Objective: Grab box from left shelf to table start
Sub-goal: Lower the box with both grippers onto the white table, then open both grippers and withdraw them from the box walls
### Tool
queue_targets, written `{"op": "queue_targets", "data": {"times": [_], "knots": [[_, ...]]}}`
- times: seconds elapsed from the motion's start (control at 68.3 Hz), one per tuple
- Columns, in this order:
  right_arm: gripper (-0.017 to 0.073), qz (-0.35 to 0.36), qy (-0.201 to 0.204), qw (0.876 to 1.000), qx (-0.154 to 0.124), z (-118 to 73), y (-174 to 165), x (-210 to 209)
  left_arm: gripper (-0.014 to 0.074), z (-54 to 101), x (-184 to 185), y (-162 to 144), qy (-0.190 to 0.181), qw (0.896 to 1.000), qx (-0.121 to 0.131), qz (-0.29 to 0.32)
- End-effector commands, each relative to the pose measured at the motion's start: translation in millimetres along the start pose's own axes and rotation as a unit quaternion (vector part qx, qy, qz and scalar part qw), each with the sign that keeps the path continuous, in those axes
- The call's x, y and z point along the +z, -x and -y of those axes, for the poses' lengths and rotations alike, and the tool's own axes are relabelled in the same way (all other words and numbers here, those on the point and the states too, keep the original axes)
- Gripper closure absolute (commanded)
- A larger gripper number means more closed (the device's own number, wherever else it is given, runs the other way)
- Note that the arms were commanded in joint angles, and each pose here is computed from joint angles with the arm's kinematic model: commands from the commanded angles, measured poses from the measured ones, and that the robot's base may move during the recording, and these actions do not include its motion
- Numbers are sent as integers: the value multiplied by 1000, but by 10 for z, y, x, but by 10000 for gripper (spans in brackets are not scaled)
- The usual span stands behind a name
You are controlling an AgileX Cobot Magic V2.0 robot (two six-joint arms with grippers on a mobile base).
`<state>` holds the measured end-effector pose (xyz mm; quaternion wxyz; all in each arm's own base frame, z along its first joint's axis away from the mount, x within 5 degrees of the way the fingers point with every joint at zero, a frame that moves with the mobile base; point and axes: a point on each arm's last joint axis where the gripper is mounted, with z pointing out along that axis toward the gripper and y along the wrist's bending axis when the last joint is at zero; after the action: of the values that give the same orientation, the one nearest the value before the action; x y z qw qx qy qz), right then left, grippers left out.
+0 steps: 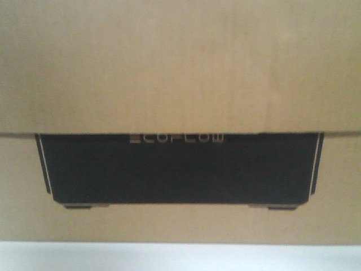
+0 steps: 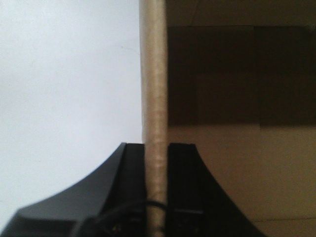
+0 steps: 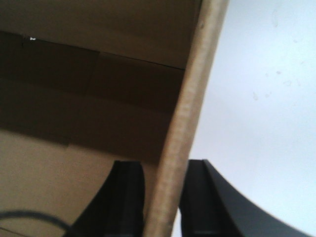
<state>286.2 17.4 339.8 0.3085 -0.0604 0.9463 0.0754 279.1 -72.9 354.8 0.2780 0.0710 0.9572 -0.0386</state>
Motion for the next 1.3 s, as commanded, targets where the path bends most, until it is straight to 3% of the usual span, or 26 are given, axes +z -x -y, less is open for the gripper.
{"op": "queue_targets", "data": {"times": [0.0,0.19,0.293,0.366,0.483,0.6,0.82,1.024,1.156,1.288], "knots": [[499,75,20,997,12,-65,167,-143,685,41,-138,127,-15,998,0,60],[499,68,21,997,12,-66,157,-129,681,76,-45,138,-36,998,-14,44],[463,57,24,998,12,-71,137,-127,569,90,-27,139,-44,998,-17,41],[372,51,25,998,11,-73,126,-129,428,92,-27,139,-45,998,-18,41],[92,52,14,999,1,-58,124,-152,157,93,-42,152,-45,998,-18,44],[-87,44,4,999,-7,-38,110,-158,73,99,-78,179,-48,997,-19,50],[-71,55,4,998,-10,-58,103,-265,74,102,-235,239,-51,996,-18,64],[-59,129,-4,992,-7,-117,125,-787,76,53,-630,220,-34,994,-5,101],[4,174,-14,985,0,-139,11,-1167,115,8,-991,81,-28,989,0,143],[136,206,-22,978,-4,-187,-174,-1464,225,-56,-1253,-159,-12,983,18,183]]}}
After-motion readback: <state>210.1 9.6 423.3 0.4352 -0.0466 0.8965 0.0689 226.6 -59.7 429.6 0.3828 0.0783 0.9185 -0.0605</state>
